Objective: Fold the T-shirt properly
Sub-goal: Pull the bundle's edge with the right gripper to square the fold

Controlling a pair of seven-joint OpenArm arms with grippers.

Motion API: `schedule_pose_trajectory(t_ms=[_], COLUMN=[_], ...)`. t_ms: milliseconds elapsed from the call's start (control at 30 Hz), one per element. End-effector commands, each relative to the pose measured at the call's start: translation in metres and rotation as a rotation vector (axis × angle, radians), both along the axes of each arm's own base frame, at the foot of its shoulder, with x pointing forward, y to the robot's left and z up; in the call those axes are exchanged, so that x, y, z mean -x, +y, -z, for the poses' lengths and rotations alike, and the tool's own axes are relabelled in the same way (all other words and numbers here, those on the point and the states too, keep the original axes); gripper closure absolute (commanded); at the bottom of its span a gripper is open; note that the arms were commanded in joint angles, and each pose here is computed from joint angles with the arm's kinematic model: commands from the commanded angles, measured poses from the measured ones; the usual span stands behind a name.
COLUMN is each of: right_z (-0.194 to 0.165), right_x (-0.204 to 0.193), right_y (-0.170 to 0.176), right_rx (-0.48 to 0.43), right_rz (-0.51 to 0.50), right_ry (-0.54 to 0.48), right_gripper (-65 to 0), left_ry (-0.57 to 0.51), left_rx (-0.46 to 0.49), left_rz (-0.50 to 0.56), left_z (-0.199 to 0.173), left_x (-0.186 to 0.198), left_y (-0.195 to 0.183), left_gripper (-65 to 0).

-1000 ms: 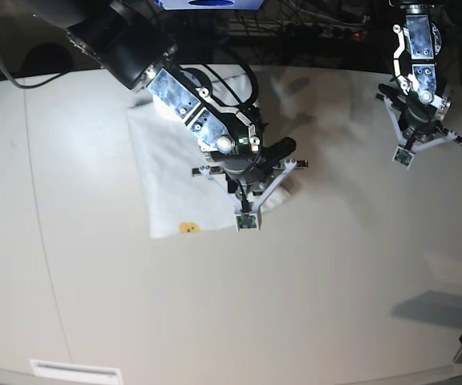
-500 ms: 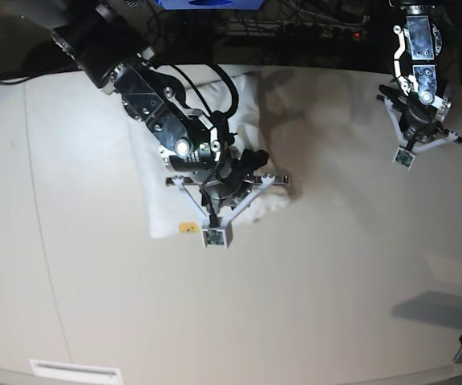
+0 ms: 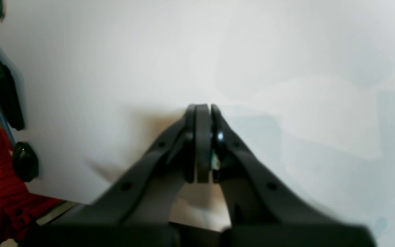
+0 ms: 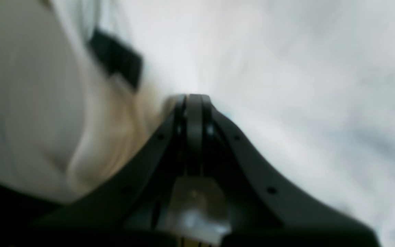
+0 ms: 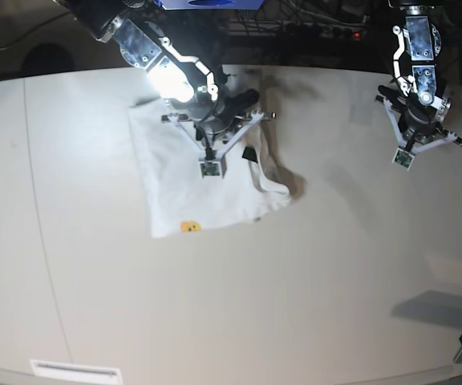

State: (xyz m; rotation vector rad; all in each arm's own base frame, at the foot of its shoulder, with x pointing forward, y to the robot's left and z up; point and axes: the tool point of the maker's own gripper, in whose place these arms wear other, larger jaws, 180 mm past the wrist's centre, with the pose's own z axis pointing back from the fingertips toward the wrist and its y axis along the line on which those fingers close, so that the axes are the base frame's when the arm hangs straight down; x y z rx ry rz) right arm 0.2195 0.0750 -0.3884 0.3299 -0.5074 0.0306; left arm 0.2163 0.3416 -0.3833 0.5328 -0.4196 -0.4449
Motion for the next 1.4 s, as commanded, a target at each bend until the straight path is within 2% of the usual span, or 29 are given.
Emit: schedule_pose_trajectory(t_ms=[0, 200, 400, 567, 733, 933, 1100, 1267, 1367], right_z=[-0.015, -0.020, -0.039, -0.037, -0.027, -0.010, 0.002, -0.001, -0.028], right_x=[-0.002, 0.012, 0.030, 0.032, 0.032, 0.024, 0.023, 0.019, 0.014], right_y=[0.014, 0.026, 0.048, 0.048, 0.046, 0.039, 0.037, 0.038, 0.043], right_rx=[-0.039, -0.057, -0.082, -0.080, -0.055, -0.011, 0.019, 0.017, -0.042], right_rz=[-0.028, -0.080, -0.207, -0.210, -0.210, -0.180, -0.179, -0.181, -0.183], right_ry=[-0.041, -0.039, -0.093, -0.090, -0.079, -0.110, -0.095, -0.109, -0.158], right_gripper=[-0.3, -0.3, -0.3, -0.3, -0.3, -0.3, -0.3, -0.3, -0.1], left_ry=[-0.028, -0.046, -0.051, -0.044, -0.077, -0.121, -0.156, -0.141, -0.118], left_rx=[-0.026, -0.023, -0.009, 0.009, 0.013, -0.043, -0.103, -0.159, -0.173], left_rz=[0.009, 0.012, 0.041, 0.084, 0.073, -0.069, -0.228, -0.253, -0.246], left_z=[-0.011, -0.015, -0.013, -0.008, -0.015, -0.037, -0.062, -0.073, -0.072], left_x=[-0.007, -0.015, -0.021, -0.028, -0.037, -0.025, -0.003, 0.012, 0.019], left_y=[0.005, 0.004, -0.009, -0.024, -0.025, 0.026, 0.077, 0.100, 0.103], left_gripper=[0.0, 0.0, 0.0, 0.0, 0.0, 0.0, 0.0, 0.0, 0.0])
